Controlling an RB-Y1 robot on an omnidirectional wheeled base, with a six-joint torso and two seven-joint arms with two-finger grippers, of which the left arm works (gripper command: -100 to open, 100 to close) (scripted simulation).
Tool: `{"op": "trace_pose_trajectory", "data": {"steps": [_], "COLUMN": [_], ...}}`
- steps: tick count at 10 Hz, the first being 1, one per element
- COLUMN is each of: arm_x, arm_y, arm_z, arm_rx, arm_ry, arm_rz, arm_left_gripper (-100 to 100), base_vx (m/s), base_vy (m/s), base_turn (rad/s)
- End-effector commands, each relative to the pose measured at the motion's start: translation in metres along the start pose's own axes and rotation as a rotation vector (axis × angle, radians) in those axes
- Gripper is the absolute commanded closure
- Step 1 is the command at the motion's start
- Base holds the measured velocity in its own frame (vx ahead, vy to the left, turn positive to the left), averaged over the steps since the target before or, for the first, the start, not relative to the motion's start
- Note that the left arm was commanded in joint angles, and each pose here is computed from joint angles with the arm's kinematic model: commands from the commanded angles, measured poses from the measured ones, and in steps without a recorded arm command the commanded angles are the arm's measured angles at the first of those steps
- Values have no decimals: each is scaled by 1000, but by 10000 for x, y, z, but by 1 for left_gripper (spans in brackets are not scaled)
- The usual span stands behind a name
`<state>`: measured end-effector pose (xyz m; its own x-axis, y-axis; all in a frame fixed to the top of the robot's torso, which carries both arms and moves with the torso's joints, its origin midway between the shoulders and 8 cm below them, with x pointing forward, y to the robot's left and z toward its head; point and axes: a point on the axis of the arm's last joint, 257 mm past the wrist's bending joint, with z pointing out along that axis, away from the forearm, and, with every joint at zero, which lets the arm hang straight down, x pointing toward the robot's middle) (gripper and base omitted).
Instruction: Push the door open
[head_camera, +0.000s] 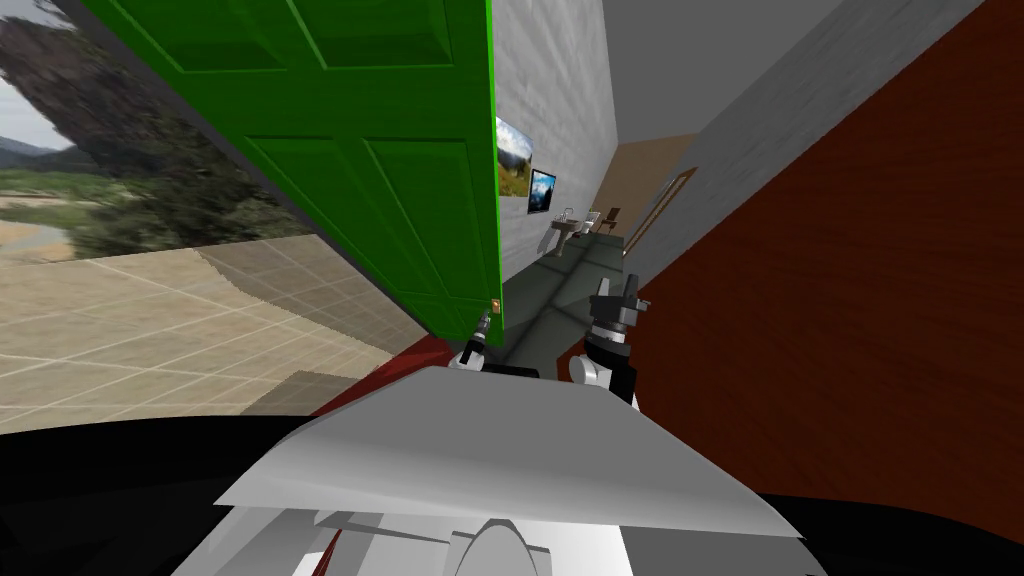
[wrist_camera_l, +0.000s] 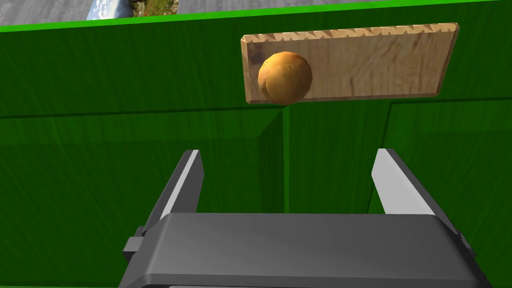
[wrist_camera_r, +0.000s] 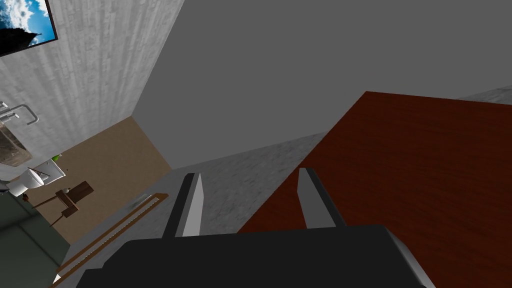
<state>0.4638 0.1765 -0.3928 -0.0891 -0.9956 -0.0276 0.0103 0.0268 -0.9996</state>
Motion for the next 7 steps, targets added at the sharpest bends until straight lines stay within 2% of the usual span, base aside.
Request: {"op": "trace_pose_trajectory", "data": {"steps": [1, 4, 5, 6, 7], "arm_x": [-23, -21, -22, -22, -22], "arm_y": [-5, -12, -10, -10, -10], "arm_z": [-8, -24, -20, -20, -20], "arm_rx": [3, 10, 8, 8, 8], "arm_ry": [-5, -14, -12, -12, -12], "arm_rz": [1, -6, -4, -4, -4], "arm_left_gripper": [-100, -100, -100, 100, 100], "base_vx": [214, 227, 74, -15, -28], "base_vy": [-34, -46, -5, -4, 2], "base_turn": [-35, -30, 10, -4, -13]}}
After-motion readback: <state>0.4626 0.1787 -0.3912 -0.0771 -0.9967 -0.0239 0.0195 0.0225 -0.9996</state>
